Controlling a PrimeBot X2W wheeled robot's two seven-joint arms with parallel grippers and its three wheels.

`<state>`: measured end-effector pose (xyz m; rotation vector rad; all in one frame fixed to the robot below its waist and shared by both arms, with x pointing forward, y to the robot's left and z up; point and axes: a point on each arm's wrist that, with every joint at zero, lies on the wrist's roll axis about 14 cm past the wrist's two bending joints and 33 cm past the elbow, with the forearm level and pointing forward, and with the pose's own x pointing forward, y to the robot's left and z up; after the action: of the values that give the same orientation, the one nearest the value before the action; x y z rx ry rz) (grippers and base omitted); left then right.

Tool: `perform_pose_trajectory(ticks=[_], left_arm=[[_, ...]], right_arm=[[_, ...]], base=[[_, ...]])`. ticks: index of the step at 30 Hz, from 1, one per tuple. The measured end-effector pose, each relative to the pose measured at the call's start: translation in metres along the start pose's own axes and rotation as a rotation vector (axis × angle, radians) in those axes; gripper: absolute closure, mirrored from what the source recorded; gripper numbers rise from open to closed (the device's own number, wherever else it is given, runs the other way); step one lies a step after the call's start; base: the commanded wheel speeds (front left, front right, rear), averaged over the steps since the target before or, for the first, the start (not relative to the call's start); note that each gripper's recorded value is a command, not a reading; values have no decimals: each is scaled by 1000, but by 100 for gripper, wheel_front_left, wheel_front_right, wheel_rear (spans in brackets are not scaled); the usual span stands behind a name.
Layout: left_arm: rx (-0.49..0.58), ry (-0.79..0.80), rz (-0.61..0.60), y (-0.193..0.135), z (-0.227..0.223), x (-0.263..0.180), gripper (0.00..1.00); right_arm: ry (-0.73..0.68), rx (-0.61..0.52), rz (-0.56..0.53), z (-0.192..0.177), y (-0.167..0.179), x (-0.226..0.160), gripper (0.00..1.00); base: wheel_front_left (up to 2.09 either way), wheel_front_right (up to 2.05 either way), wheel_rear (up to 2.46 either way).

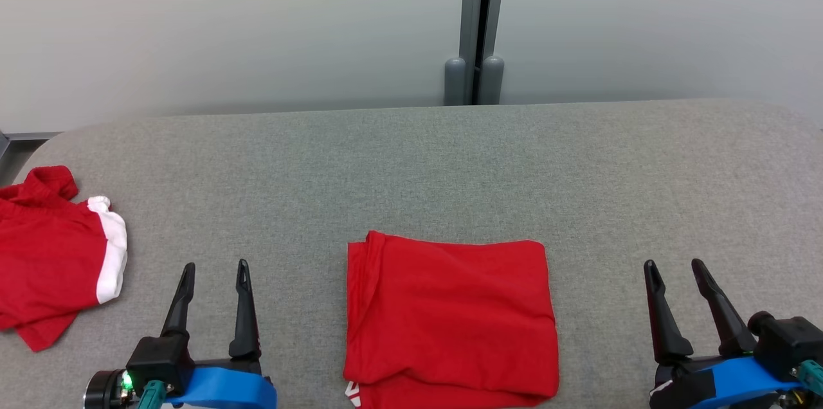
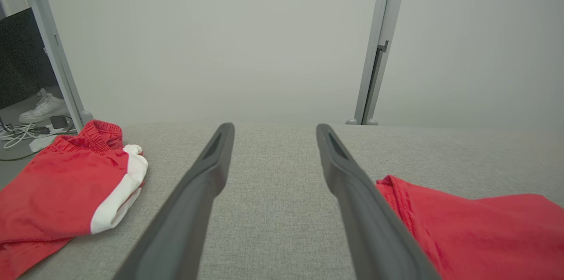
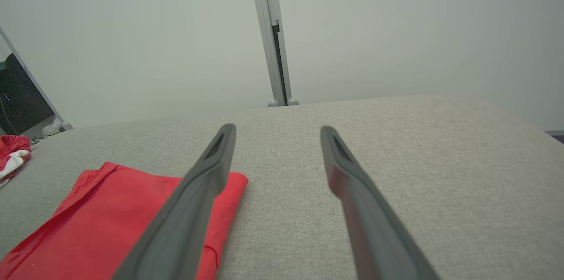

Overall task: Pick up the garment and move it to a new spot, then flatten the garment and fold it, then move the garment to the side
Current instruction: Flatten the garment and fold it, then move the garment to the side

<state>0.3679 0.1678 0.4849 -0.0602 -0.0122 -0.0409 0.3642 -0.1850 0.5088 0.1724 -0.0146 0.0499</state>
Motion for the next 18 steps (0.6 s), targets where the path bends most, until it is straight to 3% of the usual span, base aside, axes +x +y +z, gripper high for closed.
perform_pose_trajectory(ticks=[18], left_arm=[[4, 6, 14, 3, -2, -4, 0]], right_arm=[[49, -20, 20, -7, 8, 1, 0]], base=[[0, 0, 0]])
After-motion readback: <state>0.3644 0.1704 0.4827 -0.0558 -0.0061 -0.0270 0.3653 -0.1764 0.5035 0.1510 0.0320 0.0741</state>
